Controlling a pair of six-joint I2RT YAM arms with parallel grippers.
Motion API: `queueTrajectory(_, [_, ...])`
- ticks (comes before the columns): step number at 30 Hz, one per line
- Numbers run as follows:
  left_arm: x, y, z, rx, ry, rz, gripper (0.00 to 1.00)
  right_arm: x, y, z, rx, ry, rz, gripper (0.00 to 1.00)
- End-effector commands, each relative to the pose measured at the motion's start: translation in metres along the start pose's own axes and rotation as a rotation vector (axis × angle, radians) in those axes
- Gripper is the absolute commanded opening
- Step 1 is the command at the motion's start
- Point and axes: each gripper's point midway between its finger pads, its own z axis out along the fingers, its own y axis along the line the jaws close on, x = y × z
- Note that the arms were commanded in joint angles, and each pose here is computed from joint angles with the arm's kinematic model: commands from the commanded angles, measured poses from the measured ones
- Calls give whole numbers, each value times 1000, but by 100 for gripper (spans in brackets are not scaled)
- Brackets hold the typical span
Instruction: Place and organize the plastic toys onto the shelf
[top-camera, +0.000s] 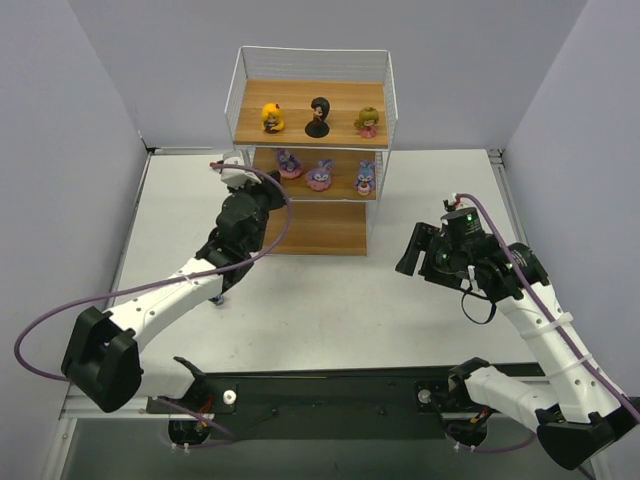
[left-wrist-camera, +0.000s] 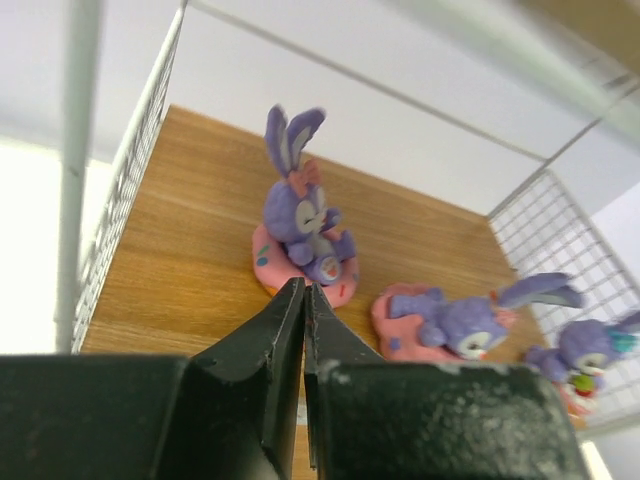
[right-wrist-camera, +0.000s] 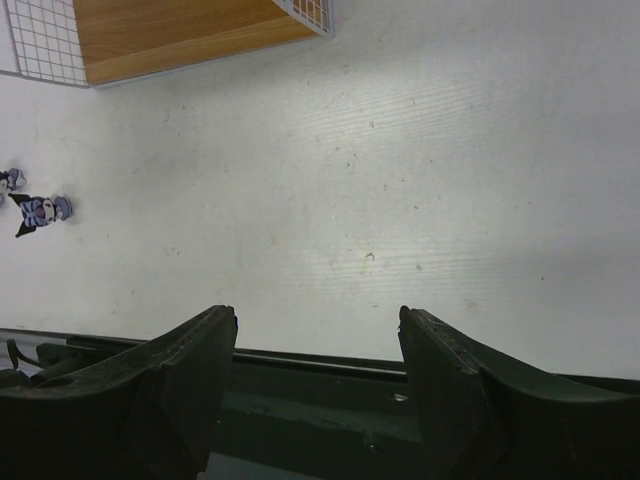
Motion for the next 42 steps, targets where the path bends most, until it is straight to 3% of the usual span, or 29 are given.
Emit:
queueTrajectory(1, [-39,-20,-20,95,-38,-15,15,-10,15,-3,-67,-60,-54,67])
queueTrajectory(10, [-58,-4,-64,91,30,19,22,-39,76,-7,-184,-242,-238,66])
queueTrajectory(15, [-45,32,-88,-29,160,38,31,-69,116,-11,-249,-349,-340,68])
queueTrajectory(19, [-42,47,-110,-56,241,41,46,-89,152,-17,-310,-441,-470,73])
queueTrajectory(20, [-35,54,-117,-68,279,56,56,-86,163,-15,-322,-446,-512,75])
queueTrajectory(22, [-32,56,-129,-47,322,71,65,-93,182,-21,-351,-511,-605,76])
queueTrajectory(27, [-18,75,-161,-74,456,134,88,-76,233,-22,-372,-606,-786,81])
queueTrajectory(35, [-14,124,-208,-184,497,221,89,-66,288,7,-283,-737,-1004,80])
queueTrajectory(42, [10,129,-221,-125,518,185,89,-83,309,31,-179,-839,-991,75])
